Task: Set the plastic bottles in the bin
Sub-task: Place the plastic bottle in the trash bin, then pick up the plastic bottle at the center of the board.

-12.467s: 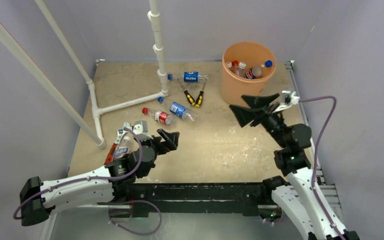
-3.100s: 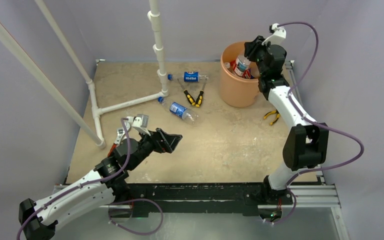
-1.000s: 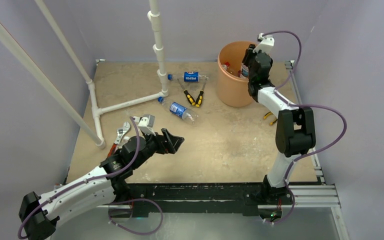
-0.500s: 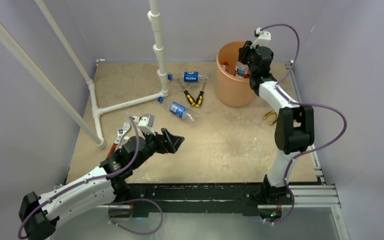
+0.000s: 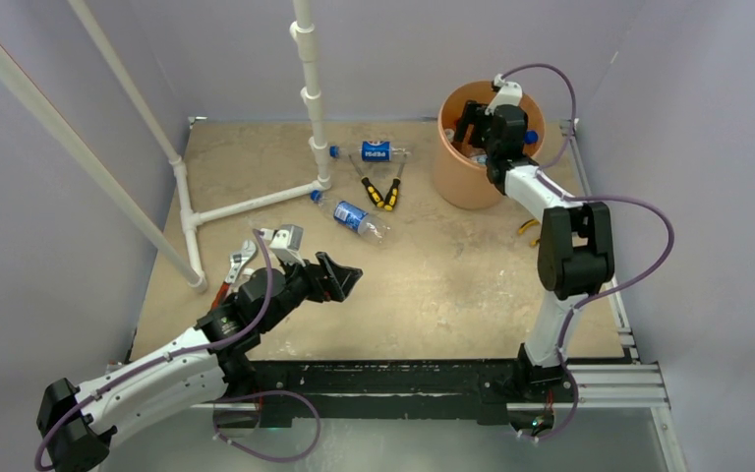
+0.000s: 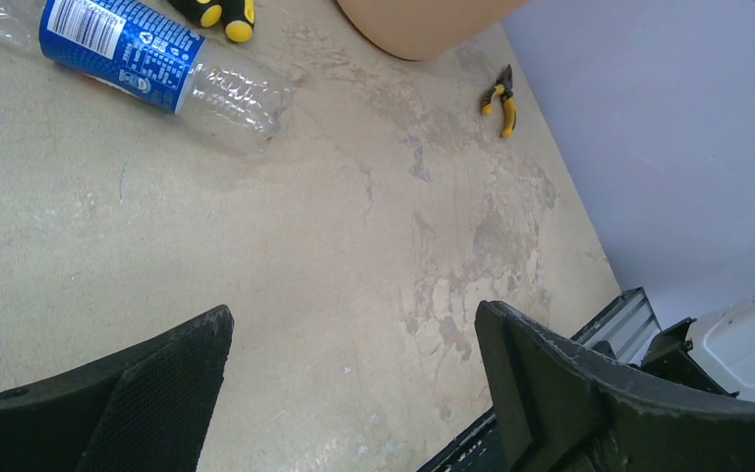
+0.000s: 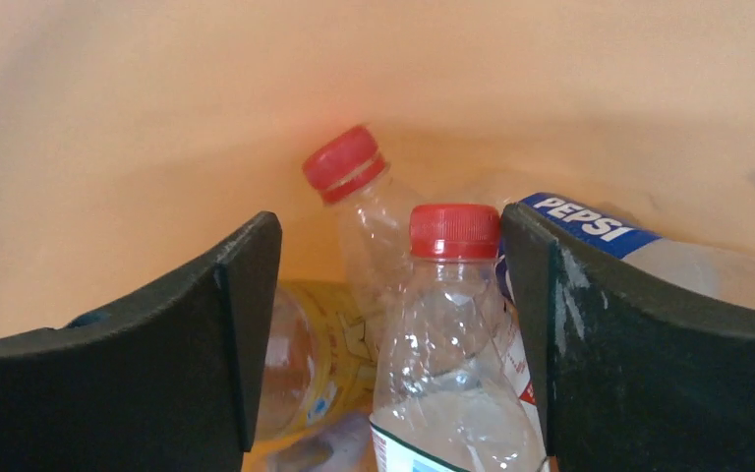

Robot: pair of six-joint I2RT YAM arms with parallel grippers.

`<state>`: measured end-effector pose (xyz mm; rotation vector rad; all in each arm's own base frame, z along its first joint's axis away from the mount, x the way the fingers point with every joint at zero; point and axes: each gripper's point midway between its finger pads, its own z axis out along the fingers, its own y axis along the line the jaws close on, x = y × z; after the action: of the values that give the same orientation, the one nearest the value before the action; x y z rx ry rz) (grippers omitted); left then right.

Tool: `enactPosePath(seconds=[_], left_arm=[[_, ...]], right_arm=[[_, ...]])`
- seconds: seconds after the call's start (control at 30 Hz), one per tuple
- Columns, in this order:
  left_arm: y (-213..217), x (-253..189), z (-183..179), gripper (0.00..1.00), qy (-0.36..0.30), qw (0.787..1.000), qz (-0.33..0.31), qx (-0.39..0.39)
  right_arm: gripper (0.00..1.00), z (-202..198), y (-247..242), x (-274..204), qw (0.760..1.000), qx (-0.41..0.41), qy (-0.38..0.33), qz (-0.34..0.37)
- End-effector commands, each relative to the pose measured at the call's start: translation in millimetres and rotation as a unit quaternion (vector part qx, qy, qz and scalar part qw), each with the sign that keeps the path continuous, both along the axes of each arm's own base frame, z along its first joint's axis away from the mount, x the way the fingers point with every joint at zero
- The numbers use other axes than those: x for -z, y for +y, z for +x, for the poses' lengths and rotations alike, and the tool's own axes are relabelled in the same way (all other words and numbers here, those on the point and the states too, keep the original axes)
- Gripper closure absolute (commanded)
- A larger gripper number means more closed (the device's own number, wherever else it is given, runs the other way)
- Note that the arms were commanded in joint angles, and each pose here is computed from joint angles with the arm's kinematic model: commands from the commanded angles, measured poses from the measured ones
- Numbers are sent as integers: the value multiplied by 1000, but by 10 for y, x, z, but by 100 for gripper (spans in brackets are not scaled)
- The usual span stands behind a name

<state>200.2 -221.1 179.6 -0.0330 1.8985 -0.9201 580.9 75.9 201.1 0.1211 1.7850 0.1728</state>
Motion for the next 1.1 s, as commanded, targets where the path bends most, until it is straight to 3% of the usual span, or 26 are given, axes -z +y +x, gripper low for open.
enactPosePath(seconds=[0.0, 0.27, 0.47, 0.6, 0.73, 0.87, 1.07], left_arm=[[-32, -230, 16, 7, -22, 999, -28, 2], [-31, -257, 7, 7, -21, 999, -33, 2], [-7, -262, 13, 7, -21, 999, -33, -4], [82, -241, 116, 5, -16, 999, -17, -43], [311, -172, 328, 1, 20, 989, 29, -141], [374, -125, 527, 1, 55, 973, 33, -222], [56, 7, 783, 1, 94, 967, -1, -238]], right_arm=[[15, -54, -16, -292, 1000, 7, -16, 17], [10, -42, -7, -1343, 994, 12, -92, 50], [10, -144, -54, -1814, 989, 24, -127, 68], [10, -519, -93, -2436, 972, 23, -207, 104], [10, -1158, 93, -2943, 955, -27, -247, 163], [11, -1814, 455, -2804, 946, -125, -236, 185], [13, -2620, 1081, -2092, 937, -258, -168, 163]])
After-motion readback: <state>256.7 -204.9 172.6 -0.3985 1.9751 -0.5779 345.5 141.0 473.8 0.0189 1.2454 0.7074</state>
